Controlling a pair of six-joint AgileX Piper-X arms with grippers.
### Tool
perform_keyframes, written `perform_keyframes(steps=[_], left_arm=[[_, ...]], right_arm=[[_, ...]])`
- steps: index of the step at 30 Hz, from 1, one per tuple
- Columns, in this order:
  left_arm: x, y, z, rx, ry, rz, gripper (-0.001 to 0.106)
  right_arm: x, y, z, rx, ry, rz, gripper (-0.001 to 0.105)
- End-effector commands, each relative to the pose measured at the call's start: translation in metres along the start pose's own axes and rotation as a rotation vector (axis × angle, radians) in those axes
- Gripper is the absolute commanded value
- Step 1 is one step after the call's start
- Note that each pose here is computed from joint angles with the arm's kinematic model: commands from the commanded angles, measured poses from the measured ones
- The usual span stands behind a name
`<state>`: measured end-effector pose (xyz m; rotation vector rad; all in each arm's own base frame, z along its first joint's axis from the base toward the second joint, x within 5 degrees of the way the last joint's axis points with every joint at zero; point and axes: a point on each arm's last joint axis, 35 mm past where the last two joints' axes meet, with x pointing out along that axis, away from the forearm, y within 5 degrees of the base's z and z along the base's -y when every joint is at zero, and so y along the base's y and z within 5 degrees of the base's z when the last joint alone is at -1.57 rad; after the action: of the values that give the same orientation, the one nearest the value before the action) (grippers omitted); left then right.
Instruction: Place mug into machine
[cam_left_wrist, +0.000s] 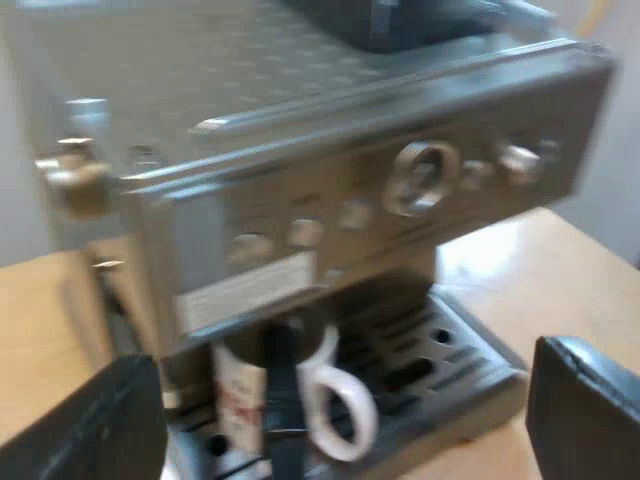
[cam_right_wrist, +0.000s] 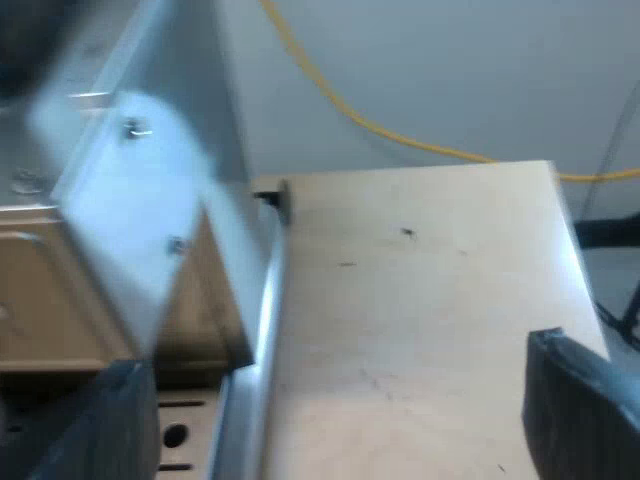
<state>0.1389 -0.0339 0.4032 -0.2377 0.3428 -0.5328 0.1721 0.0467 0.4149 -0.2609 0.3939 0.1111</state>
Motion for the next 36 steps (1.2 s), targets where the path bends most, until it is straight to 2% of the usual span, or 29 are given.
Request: perform_keyframes(steps=[1,3,7,15,18,22,23,29,32,36], left_arm=[[-0.006,0.0,0.004,-0.002,-0.03,0.006,0.081],[-0.01,0.0,0.003,-0.006,-0.026,0.013,0.081],[-0.018,-0.004,-0.001,0.018,-0.019,0.017,0.081],[-0.056,-0.021,-0.01,0.057,-0.075,0.006,0.081],[-0.078,-0.031,-0.019,0.114,-0.109,0.01,0.081],[-0.095,-0.038,-0.025,0.132,-0.149,0.011,0.081],[-0.106,-0.043,-0.031,0.142,-0.17,0.008,0.081],[-0.133,-0.053,-0.048,0.162,-0.215,0.0,0.081],[-0.145,-0.057,-0.059,0.167,-0.226,-0.002,0.081],[-0.157,-0.06,-0.074,0.161,-0.213,0.0,0.081]], right_arm=[[-0.007,-0.008,-0.009,0.0,-0.007,-0.017,0.079],[-0.016,-0.015,-0.02,0.014,-0.012,-0.06,0.079],[-0.031,-0.018,-0.035,0.03,-0.037,-0.084,0.079],[-0.075,-0.017,-0.063,0.042,-0.115,-0.098,0.079],[-0.097,-0.017,-0.077,0.027,-0.136,-0.103,0.079],[-0.116,-0.016,-0.09,0.019,-0.177,-0.113,0.079],[-0.121,-0.016,-0.093,0.019,-0.189,-0.116,0.079],[-0.151,-0.016,-0.111,-0.016,-0.264,-0.138,0.079],[-0.159,-0.015,-0.121,-0.026,-0.258,-0.14,0.079],[-0.16,-0.014,-0.13,-0.036,-0.167,-0.145,0.079]])
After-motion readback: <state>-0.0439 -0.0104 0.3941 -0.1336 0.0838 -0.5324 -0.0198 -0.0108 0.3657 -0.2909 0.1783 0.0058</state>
